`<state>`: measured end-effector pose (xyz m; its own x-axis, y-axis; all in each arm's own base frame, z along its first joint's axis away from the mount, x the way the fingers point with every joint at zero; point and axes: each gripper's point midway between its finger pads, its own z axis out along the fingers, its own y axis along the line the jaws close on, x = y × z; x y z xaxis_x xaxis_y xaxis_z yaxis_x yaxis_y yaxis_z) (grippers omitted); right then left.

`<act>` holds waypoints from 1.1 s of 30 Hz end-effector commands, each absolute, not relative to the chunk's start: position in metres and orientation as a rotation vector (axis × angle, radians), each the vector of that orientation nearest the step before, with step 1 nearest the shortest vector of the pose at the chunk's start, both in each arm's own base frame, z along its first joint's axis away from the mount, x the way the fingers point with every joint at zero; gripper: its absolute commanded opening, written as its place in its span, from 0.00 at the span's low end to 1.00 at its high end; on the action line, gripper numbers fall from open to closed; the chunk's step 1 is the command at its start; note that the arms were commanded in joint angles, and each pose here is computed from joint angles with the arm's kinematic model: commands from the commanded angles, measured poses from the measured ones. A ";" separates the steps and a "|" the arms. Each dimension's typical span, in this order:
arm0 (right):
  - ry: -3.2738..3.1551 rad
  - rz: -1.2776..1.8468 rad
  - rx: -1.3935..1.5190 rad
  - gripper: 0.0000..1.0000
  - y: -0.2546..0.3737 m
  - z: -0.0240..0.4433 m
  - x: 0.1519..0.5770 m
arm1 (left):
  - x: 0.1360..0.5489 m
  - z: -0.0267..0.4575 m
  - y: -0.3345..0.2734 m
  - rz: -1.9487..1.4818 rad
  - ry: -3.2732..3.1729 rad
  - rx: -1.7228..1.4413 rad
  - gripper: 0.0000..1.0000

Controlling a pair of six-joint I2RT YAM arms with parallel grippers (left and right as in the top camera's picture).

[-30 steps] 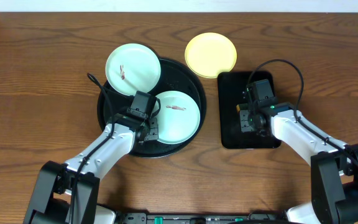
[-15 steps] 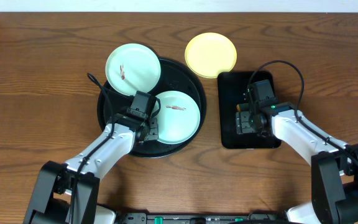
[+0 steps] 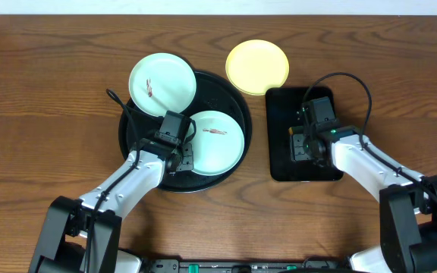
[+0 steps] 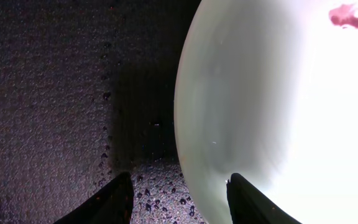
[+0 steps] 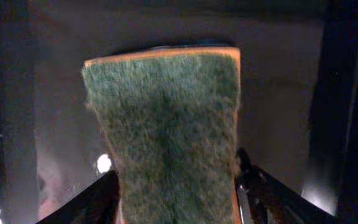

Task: Clean dirty plates on tray and stack at the side
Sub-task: 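Lift the sponge from the black tray with the right gripper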

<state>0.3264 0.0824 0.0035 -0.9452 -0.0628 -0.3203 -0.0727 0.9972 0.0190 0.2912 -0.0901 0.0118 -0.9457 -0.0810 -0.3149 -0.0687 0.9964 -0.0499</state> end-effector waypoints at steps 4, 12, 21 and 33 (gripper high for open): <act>2.800 0.032 -0.059 0.14 0.075 -0.002 0.325 | 0.291 0.010 -0.088 -0.054 2.815 -0.128 0.51; 2.707 0.055 -0.083 0.01 0.080 0.029 0.345 | 0.296 0.012 -0.090 -0.071 2.794 -0.165 0.51; 2.683 0.049 -0.135 0.01 0.079 0.047 0.340 | 0.295 -0.001 -0.090 -0.056 2.821 -0.164 0.39; 2.616 -0.072 -0.126 0.01 0.063 0.068 0.346 | 0.298 0.005 -0.091 -0.055 2.810 -0.120 0.08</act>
